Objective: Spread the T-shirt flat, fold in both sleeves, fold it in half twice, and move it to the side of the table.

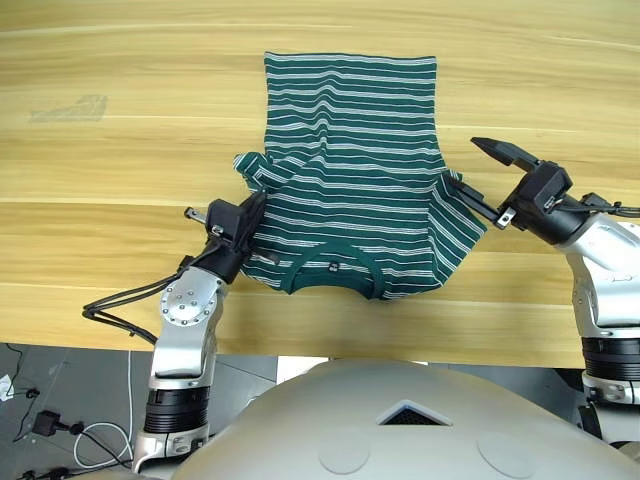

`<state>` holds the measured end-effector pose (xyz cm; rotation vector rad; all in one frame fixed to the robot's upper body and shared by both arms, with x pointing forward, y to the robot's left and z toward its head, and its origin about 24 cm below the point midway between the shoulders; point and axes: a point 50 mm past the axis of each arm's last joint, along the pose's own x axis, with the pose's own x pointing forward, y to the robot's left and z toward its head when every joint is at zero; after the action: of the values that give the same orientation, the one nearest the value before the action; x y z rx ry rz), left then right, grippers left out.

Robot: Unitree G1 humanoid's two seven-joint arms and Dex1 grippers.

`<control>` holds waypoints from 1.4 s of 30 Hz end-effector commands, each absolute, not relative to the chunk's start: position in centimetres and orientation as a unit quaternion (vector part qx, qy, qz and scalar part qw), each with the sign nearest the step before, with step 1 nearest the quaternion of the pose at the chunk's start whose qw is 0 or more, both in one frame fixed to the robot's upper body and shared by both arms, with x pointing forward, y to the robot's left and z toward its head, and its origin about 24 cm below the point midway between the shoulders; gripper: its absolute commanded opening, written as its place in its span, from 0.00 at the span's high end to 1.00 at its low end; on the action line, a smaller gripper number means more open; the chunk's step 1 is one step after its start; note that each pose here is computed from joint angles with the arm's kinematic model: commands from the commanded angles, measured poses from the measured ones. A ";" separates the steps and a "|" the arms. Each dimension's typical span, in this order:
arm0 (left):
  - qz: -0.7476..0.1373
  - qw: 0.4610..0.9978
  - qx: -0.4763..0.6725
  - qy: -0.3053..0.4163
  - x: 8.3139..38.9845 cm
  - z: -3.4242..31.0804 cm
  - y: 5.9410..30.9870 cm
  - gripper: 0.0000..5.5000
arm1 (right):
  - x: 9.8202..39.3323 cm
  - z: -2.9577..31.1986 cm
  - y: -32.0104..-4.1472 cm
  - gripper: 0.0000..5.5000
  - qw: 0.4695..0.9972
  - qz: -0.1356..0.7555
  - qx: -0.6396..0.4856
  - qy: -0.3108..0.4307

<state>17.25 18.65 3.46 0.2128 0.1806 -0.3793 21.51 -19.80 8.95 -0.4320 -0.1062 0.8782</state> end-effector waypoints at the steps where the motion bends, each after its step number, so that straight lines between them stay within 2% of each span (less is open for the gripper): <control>1: -0.226 0.959 0.150 0.080 16.7 3.9 17.5 1.00 | 21.6 9.0 -19.7 0.52 0.882 0.420 -0.207 -0.051; 8: -0.309 0.914 0.238 0.112 15.5 2.1 15.5 1.00 | 21.5 8.9 -19.6 0.52 0.883 0.418 -0.206 -0.051; 18: -0.309 0.901 0.278 0.124 16.0 0.7 15.2 1.00 | 21.5 8.7 -19.5 0.52 0.883 0.420 -0.202 -0.051; 23: -0.305 0.907 0.271 0.103 16.2 1.7 15.0 0.85 | 21.4 8.5 -19.6 0.52 0.884 0.421 -0.200 -0.046; 28: -0.362 0.910 0.187 0.076 14.9 3.6 14.1 0.73 | 21.0 8.1 -19.6 0.52 0.881 0.435 -0.186 -0.031; 32: -0.424 0.896 0.120 0.060 12.9 5.3 14.7 0.73 | 19.7 7.8 -20.4 0.52 0.892 0.435 -0.121 -0.003; 35: -0.374 0.926 0.053 0.016 13.1 7.6 16.4 0.73 | 18.2 7.2 -22.2 0.52 0.911 0.409 -0.004 0.045; 39: -0.203 0.978 -0.013 -0.042 14.3 10.0 20.5 0.73 | 17.4 5.3 -25.5 0.52 0.947 0.240 0.135 0.166; 42: -0.156 0.987 -0.012 -0.048 13.6 10.8 21.7 0.73 | 16.0 3.5 -27.2 0.52 0.946 0.125 0.160 0.254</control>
<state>14.01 21.29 10.37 -0.0216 -0.0985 -0.3494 16.90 -26.44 4.44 0.2965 0.4307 0.3690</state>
